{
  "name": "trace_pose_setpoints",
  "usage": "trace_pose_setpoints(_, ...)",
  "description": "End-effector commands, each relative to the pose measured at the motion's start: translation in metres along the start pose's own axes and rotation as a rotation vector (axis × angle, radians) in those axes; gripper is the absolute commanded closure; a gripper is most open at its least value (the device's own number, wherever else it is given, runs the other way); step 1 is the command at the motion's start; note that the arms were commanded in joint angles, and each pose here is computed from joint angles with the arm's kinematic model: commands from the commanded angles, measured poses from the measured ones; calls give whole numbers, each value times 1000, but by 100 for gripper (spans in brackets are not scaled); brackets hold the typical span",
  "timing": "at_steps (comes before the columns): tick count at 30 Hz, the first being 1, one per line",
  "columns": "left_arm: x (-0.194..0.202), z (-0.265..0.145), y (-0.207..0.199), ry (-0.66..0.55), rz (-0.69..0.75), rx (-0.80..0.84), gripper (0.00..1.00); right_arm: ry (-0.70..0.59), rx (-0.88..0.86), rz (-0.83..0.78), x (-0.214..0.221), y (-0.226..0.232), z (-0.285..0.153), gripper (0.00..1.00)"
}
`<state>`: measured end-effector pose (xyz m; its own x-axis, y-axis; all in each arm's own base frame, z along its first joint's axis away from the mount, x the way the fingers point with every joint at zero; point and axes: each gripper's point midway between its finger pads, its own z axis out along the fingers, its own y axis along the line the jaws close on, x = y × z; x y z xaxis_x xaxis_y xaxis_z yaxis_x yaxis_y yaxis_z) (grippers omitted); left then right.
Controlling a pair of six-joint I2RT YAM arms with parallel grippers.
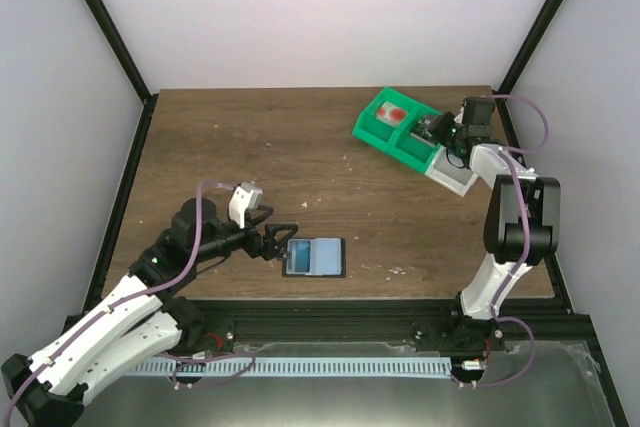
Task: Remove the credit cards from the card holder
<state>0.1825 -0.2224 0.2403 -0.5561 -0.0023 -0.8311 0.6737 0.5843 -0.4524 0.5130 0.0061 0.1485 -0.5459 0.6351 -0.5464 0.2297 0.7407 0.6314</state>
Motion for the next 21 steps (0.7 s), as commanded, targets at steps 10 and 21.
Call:
trace_pose_setpoints(10,-1,-3,8,-16,13,-47,0,6,71,65,-15,-21,38,100)
trace_pose_setpoints(21,-1,-2,13,-15,7,-68,0,12,78,76,-12,-30,54,100)
